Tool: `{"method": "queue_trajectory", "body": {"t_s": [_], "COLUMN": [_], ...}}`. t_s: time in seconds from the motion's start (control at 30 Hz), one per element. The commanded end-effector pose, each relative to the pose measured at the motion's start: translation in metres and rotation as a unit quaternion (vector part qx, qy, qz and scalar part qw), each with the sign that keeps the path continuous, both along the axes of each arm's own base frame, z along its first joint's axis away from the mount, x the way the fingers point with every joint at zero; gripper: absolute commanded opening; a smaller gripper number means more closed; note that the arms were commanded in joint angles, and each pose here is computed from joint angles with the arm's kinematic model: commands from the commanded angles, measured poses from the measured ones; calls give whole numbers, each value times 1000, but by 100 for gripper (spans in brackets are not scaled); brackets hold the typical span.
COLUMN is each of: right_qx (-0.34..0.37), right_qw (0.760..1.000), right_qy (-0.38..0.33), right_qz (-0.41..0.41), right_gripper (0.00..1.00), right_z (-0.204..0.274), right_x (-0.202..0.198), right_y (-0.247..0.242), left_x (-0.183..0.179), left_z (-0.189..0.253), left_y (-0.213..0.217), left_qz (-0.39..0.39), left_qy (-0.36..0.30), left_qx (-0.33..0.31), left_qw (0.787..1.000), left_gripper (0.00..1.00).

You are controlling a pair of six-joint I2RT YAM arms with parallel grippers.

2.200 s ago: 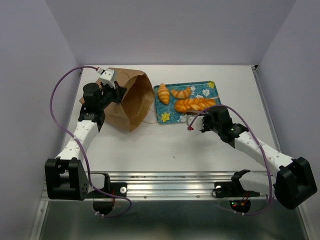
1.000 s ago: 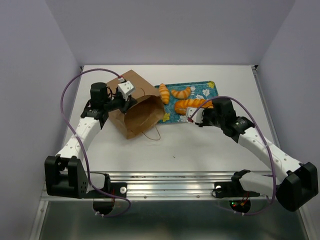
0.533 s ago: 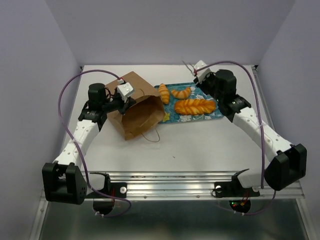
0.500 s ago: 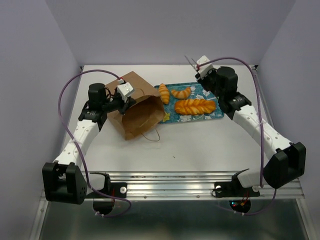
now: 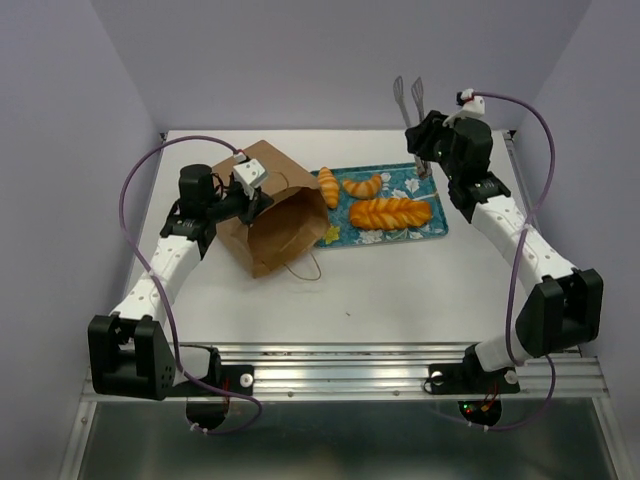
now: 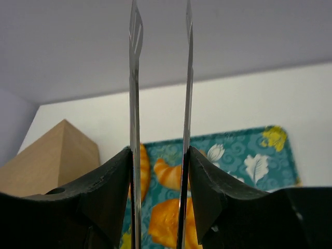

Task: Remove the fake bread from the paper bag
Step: Take out the fake bread from the paper bag.

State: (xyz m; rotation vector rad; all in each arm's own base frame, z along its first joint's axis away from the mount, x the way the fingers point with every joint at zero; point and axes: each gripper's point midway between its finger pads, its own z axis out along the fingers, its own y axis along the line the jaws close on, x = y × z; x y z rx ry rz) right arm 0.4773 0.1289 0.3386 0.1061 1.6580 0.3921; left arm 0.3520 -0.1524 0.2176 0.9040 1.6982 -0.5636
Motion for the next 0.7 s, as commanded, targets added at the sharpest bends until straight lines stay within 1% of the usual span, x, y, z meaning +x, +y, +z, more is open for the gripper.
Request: {"method": "queue_trajectory", "body": {"t_s": [0.0,0.03,0.1,0.17,0.2,0.23,0.3,0.43,0.5,0.67], "right_qx": [138,160,177,210,230,236,244,259,260,243], "right_qw": [988,984,979,971,964,961,953,938,935,928], "right_qy": [31,34,37,59,63,68,86,118,121,126], "right_qz": [70,74,94,97,115,127,160,198,209,253], "right_gripper": [52,52,53,53,53,53,57,59,61,61], "right_z": [-6,-4,-7,-25,-25,-34,-44,-61,-66,-66], "right_x": [-23,-31,-45,-62,-70,-81,-98,-129,-146,-176], "right_y": [30,31,36,35,41,42,51,59,59,63], "left_x": [2,1,2,2,1,0,-1,1,3,9], "left_z": [37,37,36,35,33,34,32,33,31,27], "left_y": [-2,-2,-2,-2,-3,-3,-3,-3,-4,-6], "left_qz": [1,-1,1,-1,-5,-9,-12,-10,-11,-17], "left_qy": [-57,-58,-61,-61,-61,-64,-68,-72,-67,-56], "left_qx": [-18,-17,-16,-16,-15,-14,-10,-8,-9,-12], "left_qw": [998,998,998,998,998,998,998,997,998,998], "left_gripper": [0,0,0,0,0,0,0,0,0,0]}}
